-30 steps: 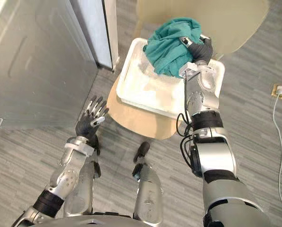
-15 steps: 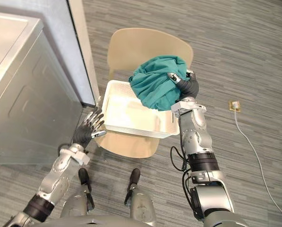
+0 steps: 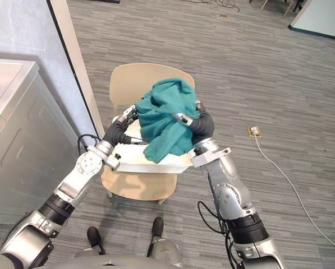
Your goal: Pick up the laundry basket with both hands and put the clothes into the washing machine.
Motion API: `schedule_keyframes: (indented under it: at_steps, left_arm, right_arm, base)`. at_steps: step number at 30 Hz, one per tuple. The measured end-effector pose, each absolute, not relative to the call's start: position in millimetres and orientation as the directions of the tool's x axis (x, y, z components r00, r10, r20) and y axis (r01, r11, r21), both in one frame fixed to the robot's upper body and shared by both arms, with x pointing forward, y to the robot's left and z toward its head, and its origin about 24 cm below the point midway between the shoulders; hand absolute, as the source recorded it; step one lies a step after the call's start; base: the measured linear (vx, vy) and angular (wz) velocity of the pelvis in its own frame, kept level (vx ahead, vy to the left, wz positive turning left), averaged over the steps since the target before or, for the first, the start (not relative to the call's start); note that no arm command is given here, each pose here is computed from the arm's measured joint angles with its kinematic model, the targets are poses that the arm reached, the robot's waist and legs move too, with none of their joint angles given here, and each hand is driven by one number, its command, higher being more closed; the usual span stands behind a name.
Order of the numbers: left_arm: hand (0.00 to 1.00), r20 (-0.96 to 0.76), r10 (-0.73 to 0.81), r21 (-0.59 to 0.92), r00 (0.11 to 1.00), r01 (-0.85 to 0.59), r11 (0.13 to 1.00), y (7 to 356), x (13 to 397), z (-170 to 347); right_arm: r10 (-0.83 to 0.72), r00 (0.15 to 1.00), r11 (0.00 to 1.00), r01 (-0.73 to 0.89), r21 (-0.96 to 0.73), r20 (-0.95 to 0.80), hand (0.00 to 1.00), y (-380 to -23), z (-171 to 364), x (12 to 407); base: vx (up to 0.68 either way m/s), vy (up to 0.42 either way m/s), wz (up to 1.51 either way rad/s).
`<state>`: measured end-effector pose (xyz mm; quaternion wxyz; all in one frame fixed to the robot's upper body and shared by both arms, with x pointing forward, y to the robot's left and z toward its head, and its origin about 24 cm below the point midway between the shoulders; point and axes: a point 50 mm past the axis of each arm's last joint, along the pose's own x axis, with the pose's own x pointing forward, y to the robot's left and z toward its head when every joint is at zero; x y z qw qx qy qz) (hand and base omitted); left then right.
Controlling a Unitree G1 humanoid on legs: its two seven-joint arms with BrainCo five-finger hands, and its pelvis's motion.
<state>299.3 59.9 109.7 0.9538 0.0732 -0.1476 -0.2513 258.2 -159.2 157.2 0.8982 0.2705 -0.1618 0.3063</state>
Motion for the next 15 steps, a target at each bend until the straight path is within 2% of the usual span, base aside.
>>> schedule_keyframes:
  at_steps: [10, 11, 15]
  left_arm:
    - [0.0, 0.283, -0.41, 0.147, 0.867, 0.383, 0.912, 67, 305, 116]
    - [1.0, 0.281, -0.408, 0.13, 0.869, 0.387, 0.913, 68, 305, 116]
    - [1.0, 0.293, -0.408, 0.096, 0.865, 0.397, 0.913, 66, 304, 118]
  right_arm:
    - [0.526, 0.78, 0.61, -0.623, 0.49, 0.338, 1.0, -146, 119, 238]
    - [0.532, 0.776, 0.585, -0.626, 0.515, 0.34, 1.0, -142, 117, 236]
    - [0.531, 0.779, 0.556, -0.617, 0.556, 0.333, 1.0, -135, 109, 232]
  base:
    - [0.0, 0.0, 0.0]
    - [0.0, 0.0, 0.0]
    - [0.04, -0.008, 0.0]
